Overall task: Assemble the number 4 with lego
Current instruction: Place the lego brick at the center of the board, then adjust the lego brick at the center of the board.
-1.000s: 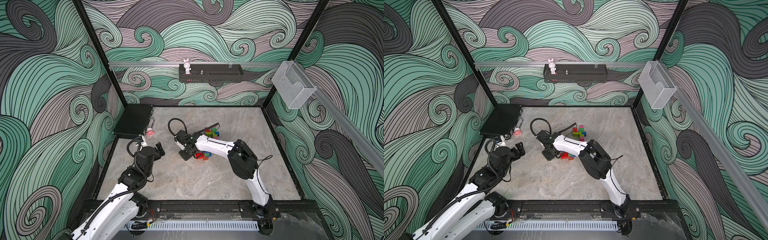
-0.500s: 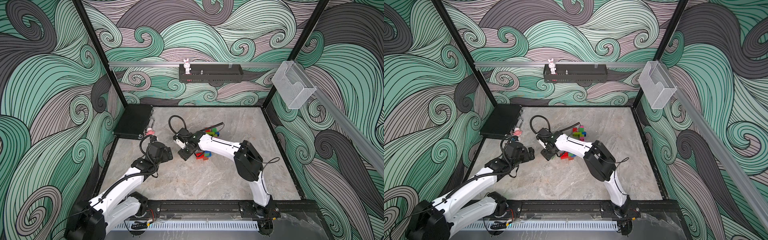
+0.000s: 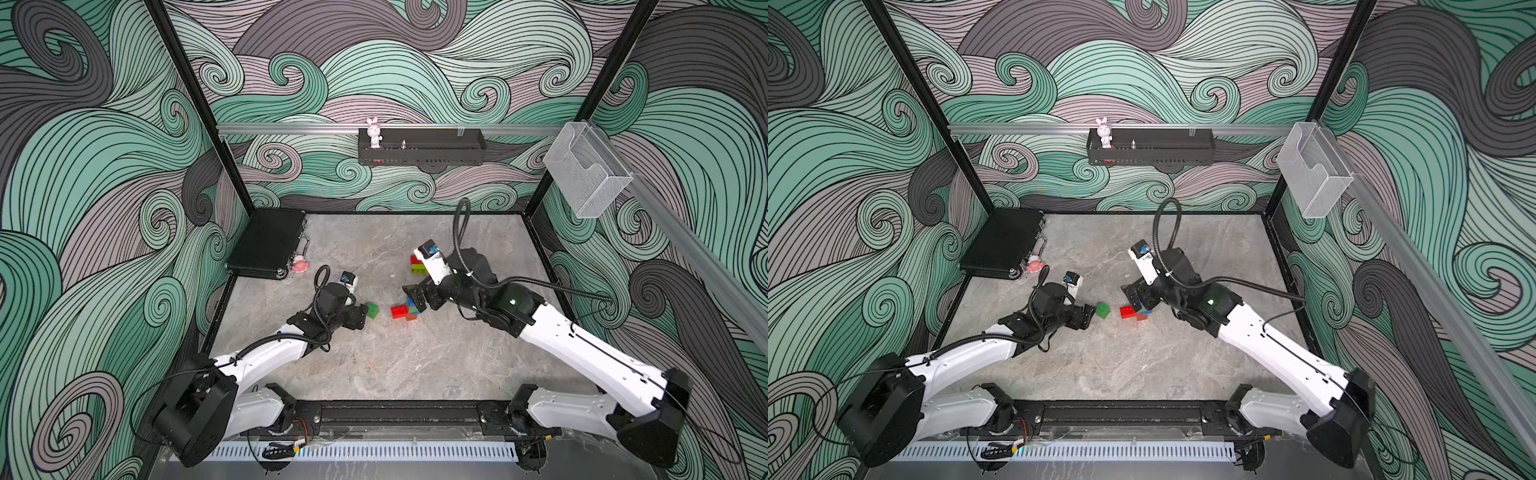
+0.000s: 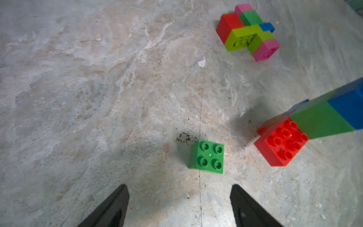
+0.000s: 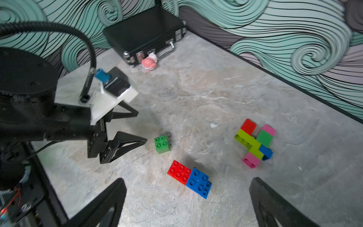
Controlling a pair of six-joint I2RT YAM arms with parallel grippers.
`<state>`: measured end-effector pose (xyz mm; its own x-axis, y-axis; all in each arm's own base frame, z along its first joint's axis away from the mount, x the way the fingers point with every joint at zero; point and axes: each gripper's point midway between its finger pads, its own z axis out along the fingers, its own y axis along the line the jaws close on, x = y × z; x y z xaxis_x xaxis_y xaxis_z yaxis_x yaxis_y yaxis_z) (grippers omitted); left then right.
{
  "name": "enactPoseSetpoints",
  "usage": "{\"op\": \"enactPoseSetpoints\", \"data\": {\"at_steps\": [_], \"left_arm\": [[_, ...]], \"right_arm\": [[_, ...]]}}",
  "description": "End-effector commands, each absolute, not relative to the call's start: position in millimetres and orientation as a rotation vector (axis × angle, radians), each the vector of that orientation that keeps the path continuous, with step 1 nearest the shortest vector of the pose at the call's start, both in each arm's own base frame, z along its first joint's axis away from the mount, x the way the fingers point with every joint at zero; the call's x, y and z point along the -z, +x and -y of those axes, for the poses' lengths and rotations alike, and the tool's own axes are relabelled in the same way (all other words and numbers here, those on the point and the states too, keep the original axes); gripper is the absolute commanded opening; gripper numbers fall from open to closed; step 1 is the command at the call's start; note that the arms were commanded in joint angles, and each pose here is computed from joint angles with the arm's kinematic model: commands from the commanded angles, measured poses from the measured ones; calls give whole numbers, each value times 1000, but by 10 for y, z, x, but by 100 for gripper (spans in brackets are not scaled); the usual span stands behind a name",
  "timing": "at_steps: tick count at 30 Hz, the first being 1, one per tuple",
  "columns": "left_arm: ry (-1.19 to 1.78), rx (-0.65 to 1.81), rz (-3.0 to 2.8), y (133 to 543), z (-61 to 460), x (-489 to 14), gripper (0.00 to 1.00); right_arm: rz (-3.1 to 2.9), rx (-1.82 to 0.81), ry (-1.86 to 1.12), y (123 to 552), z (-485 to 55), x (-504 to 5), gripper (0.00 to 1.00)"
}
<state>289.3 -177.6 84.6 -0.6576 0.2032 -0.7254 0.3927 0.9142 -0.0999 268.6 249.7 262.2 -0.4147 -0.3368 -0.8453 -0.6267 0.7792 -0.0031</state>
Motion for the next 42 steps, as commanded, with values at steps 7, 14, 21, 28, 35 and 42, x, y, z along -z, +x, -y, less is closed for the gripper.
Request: {"op": "enactPoseSetpoints", "data": {"at_steps": [7, 14, 21, 28, 35, 42], "left_arm": [[747, 338, -2307, 2968, 2173, -746, 76], [827, 309, -2380, 3001, 2293, -565, 69], [830, 276, -2423, 3020, 2290, -470, 56], [846, 265, -2422, 3044, 2311, -412, 46], [865, 273, -2420, 3065, 2350, -382, 39], [864, 294, -2425, 3090, 2401, -375, 42]], "right_arm": [[-2025, -320, -209, 2921, -1780, -2657, 99], [-2007, -309, -178, 2910, -1669, -2695, 99], [-2045, -285, -173, 2936, -1666, -2637, 99], [-2053, -283, -177, 2966, -1687, -2603, 99], [-2062, -278, -181, 2966, -1691, -2566, 99], [-2073, -274, -186, 2970, -1693, -2522, 99]]}}
